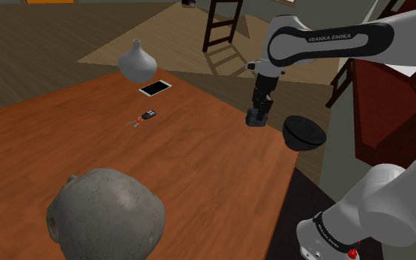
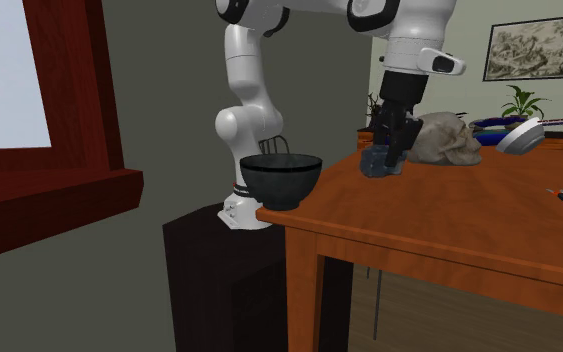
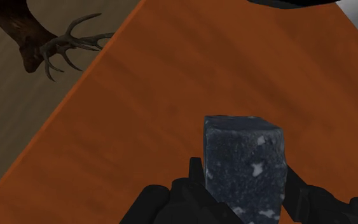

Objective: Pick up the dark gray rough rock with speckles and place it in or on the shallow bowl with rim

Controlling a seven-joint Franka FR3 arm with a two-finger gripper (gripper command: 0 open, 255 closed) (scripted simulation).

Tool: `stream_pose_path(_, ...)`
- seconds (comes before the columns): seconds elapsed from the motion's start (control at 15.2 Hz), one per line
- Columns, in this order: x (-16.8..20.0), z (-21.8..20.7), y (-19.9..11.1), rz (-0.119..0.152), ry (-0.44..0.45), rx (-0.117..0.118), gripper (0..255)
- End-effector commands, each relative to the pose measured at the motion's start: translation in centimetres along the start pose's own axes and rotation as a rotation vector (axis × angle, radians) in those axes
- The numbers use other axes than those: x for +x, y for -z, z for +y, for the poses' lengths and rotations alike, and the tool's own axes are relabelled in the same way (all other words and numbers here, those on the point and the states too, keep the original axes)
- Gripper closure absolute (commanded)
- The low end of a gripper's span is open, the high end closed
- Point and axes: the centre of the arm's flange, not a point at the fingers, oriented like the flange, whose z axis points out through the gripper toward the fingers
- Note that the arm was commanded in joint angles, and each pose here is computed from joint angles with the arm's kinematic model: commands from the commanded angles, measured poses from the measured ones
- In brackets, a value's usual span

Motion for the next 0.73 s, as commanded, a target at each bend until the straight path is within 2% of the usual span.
stream_pose_path(0.0,-0.1,-0.3,1.0,0.000,0.000,0.000,255)
stream_pose_path(0.66,-0.4,-1.4,6.1,0.000,0.000,0.000,255)
